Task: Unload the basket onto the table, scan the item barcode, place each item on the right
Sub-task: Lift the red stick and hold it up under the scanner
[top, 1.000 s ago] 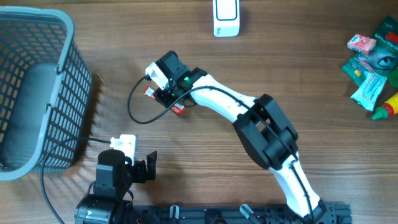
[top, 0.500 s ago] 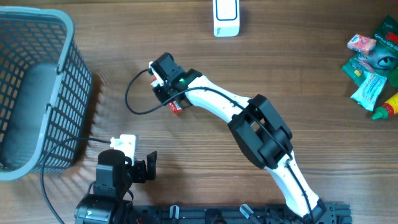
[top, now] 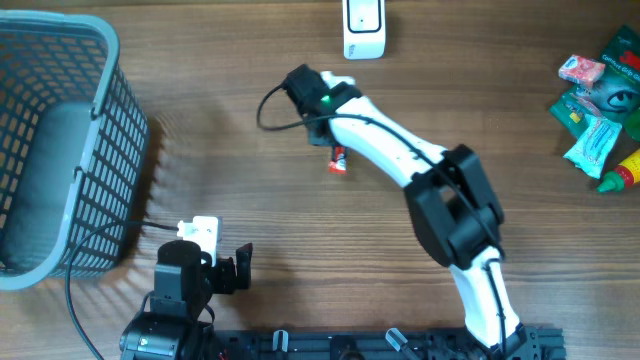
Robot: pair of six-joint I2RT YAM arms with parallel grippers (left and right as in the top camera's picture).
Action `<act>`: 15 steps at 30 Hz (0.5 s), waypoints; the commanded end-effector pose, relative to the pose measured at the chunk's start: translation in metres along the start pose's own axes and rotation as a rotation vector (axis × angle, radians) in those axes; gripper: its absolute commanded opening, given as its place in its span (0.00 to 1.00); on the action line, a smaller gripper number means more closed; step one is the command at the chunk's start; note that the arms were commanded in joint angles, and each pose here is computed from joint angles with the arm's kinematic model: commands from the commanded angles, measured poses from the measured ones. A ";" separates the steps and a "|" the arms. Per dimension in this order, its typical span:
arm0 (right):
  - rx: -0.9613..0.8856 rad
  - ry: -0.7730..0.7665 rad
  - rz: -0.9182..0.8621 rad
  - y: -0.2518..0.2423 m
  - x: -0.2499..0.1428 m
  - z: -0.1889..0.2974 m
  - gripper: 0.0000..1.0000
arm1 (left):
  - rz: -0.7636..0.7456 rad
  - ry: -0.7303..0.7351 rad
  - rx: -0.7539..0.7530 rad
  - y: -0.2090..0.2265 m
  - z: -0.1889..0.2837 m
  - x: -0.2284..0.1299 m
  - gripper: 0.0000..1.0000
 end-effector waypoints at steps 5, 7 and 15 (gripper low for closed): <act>-0.114 0.037 -0.204 -0.033 -0.011 0.017 0.04 | -0.002 -0.003 0.006 0.001 0.000 0.000 1.00; -0.093 0.058 -0.151 -0.030 -0.013 0.018 0.18 | -0.002 -0.003 0.006 0.001 0.000 0.000 1.00; 0.101 0.194 -0.145 -0.024 -0.010 0.039 0.83 | -0.002 -0.003 0.006 0.001 0.000 0.000 1.00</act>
Point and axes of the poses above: each gripper's point midway between its finger pads, its own z axis back along the fingers, its own y axis along the line the jaws close on, x = y × z, the point moved 2 cm from there along z, back along the fingers, and after that the axes turned 2 degrees about -z, right-handed, at the moved point
